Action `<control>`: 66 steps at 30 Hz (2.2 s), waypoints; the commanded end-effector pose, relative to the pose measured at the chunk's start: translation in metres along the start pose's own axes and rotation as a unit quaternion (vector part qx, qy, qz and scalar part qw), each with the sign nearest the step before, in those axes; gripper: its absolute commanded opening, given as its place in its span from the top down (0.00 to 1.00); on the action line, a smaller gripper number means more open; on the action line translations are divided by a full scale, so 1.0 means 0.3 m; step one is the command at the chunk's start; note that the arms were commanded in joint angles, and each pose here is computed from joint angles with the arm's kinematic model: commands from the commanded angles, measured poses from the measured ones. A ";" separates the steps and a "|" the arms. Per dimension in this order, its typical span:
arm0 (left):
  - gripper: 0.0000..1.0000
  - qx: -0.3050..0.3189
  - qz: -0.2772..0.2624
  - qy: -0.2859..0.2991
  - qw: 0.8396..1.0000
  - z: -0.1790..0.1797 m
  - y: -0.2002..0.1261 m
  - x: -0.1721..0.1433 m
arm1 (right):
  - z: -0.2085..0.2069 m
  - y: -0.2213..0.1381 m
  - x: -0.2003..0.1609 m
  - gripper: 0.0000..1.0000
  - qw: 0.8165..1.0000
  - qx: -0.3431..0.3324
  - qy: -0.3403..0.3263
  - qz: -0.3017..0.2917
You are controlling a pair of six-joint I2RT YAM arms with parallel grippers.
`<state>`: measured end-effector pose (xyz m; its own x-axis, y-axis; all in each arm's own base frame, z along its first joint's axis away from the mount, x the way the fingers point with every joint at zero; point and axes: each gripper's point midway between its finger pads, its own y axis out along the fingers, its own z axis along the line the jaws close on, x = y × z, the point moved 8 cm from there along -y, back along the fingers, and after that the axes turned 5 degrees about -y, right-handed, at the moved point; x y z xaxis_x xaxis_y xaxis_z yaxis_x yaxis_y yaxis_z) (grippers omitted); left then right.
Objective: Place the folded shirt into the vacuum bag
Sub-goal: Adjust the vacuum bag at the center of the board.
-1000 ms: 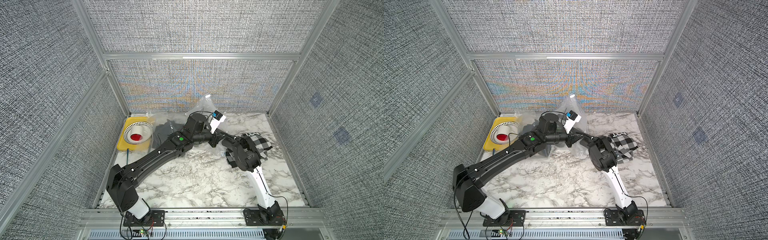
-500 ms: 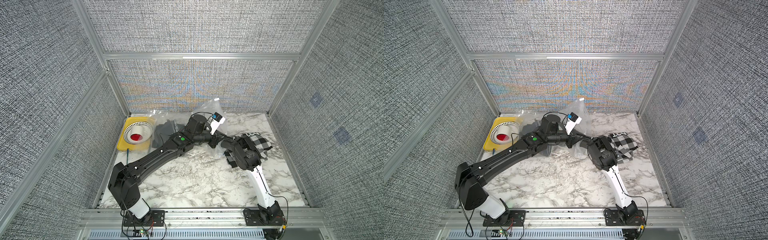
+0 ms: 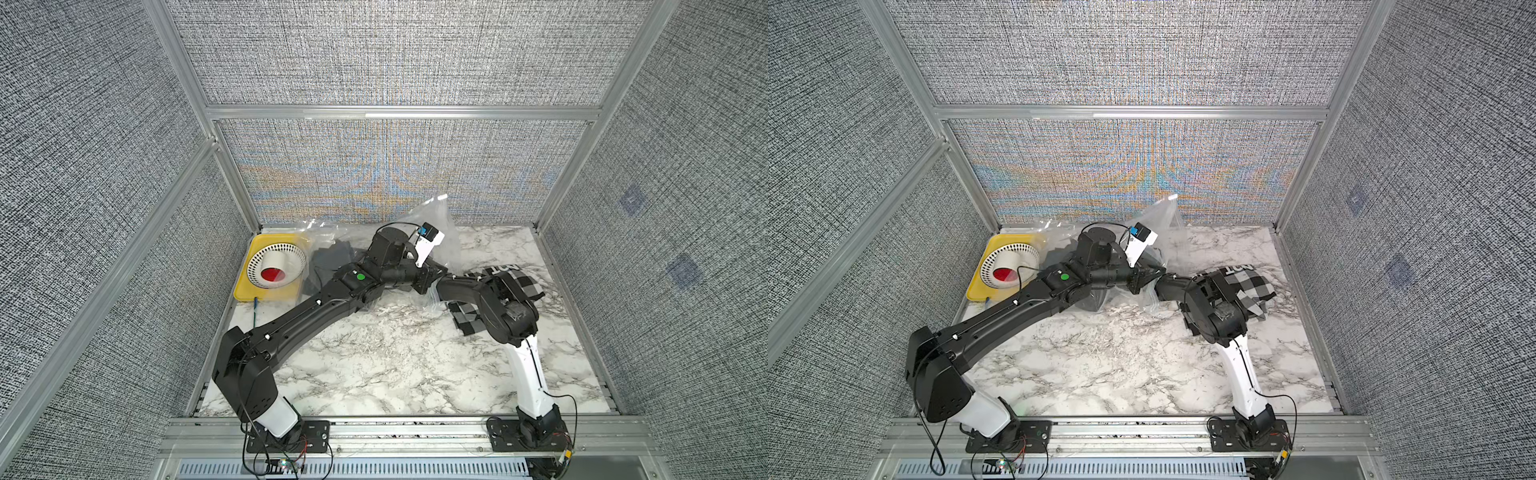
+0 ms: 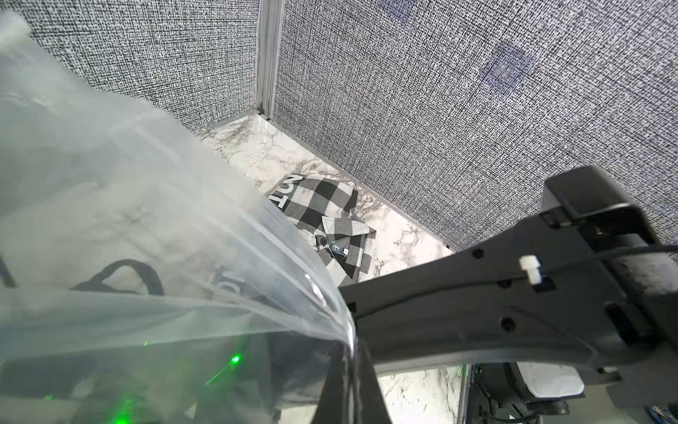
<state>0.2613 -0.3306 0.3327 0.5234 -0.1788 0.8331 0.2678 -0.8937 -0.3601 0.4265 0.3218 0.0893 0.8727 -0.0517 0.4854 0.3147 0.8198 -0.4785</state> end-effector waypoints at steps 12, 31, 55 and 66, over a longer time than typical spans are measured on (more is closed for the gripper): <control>1.00 0.049 -0.002 -0.034 0.998 0.184 0.042 -0.004 | -0.144 0.169 0.156 0.40 0.999 -0.007 0.036 -0.009; 1.00 0.077 -0.007 -0.066 0.995 0.262 -0.019 0.029 | 0.039 -0.150 0.063 0.33 0.998 0.024 -0.025 -0.059; 1.00 0.115 0.034 -0.091 0.989 0.270 -0.041 -0.029 | 0.067 -0.457 -0.004 0.32 0.990 -0.083 -0.060 -0.096; 1.00 0.162 0.040 -0.105 0.980 0.297 -0.063 -0.084 | 0.114 -0.663 -0.069 0.24 0.979 -0.137 -0.085 -0.126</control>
<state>0.3132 -0.2771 0.2805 0.7083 -0.1388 0.6922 0.4056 -0.7226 -0.5598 0.3411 0.1850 0.1898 0.7157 -0.1396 0.6843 0.6035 0.6169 -0.5052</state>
